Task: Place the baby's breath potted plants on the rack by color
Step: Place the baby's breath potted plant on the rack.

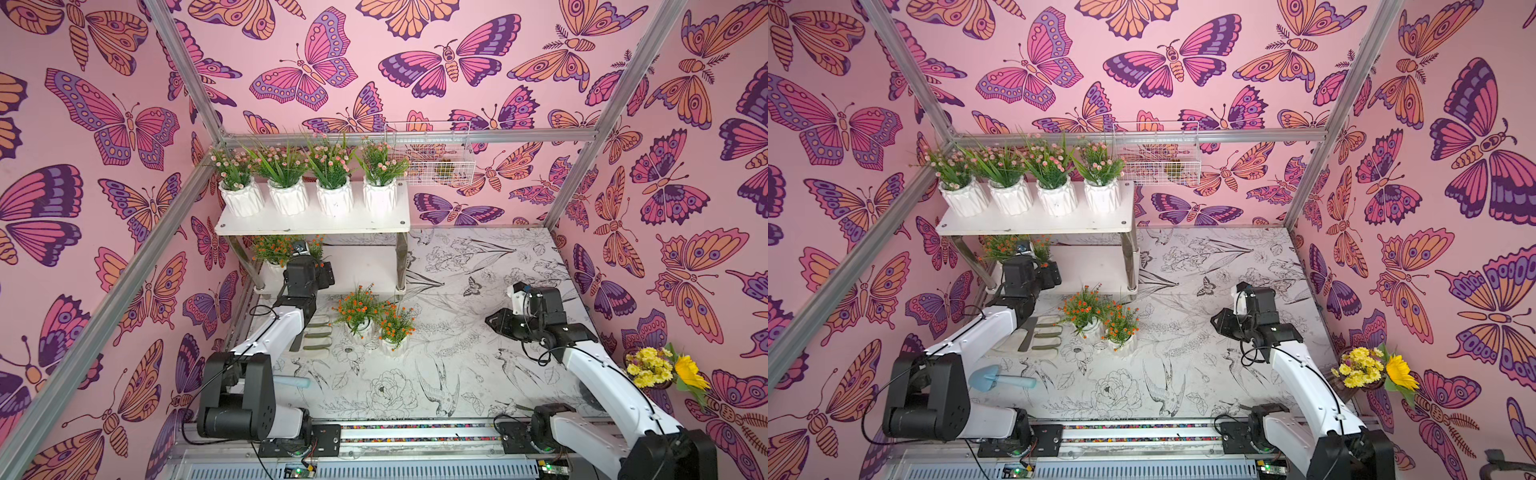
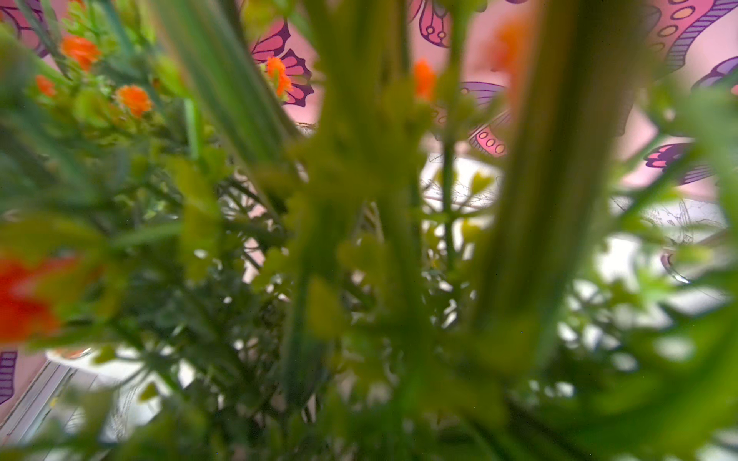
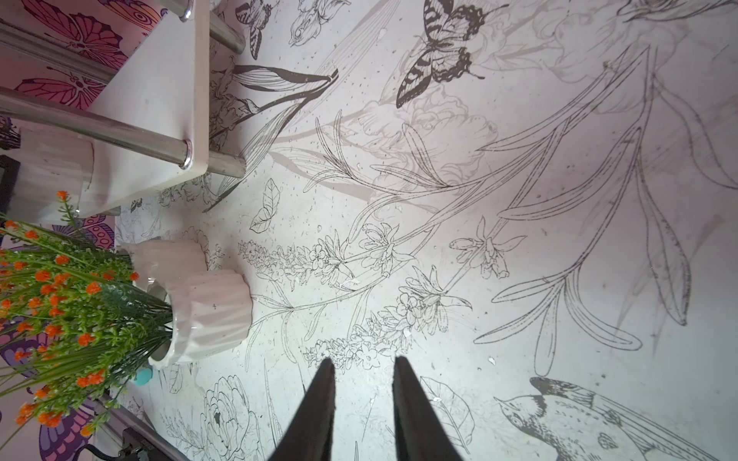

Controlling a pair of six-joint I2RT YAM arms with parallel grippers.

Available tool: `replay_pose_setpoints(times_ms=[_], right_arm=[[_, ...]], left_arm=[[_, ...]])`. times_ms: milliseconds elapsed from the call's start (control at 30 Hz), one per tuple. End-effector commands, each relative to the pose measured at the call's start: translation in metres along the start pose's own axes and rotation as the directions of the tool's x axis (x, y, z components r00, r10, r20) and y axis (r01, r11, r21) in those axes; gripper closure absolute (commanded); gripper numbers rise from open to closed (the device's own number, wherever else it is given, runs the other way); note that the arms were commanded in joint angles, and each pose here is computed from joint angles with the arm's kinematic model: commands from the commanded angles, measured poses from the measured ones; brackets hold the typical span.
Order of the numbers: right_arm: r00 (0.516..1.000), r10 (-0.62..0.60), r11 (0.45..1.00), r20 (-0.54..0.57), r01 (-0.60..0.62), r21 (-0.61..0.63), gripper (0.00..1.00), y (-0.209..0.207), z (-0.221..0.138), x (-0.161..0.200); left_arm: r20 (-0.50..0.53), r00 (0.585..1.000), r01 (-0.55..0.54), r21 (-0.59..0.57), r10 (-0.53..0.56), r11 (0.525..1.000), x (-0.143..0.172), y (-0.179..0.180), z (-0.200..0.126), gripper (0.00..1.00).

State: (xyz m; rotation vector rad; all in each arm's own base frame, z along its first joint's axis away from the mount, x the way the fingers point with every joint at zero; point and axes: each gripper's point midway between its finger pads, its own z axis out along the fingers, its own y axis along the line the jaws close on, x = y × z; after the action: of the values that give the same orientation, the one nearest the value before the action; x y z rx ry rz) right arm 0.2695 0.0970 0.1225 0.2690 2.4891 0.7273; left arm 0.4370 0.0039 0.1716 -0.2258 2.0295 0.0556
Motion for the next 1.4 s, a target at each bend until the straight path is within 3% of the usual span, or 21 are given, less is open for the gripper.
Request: replay_pose_setpoints(times_ms=[0,533,1200,1367], right_arm=[[1.0,-0.004,1.0,0.006,0.004,-0.005,0.73,-0.002,-0.001,0.001],[1.0,-0.01,1.0,0.001,0.01,0.012,0.73,-0.005,-0.003,0.006],[1.0,-0.003,1.0,-0.008,0.003,0.005,0.73,-0.005,-0.001,0.007],[1.0,-0.004,1.0,-0.007,0.004,0.009,0.73,-0.006,-0.001,0.008]], left_arm=[[0.144,0.988,0.048,0.002,-0.048,0.999,-0.04,0.0,0.002,0.36],[0.156,0.986,0.066,-0.019,-0.062,0.998,-0.044,-0.003,0.038,0.36],[0.118,0.991,0.083,-0.105,-0.07,0.991,-0.022,0.007,0.078,0.36],[0.103,0.991,0.091,-0.099,-0.081,0.991,-0.017,0.006,0.081,0.26]])
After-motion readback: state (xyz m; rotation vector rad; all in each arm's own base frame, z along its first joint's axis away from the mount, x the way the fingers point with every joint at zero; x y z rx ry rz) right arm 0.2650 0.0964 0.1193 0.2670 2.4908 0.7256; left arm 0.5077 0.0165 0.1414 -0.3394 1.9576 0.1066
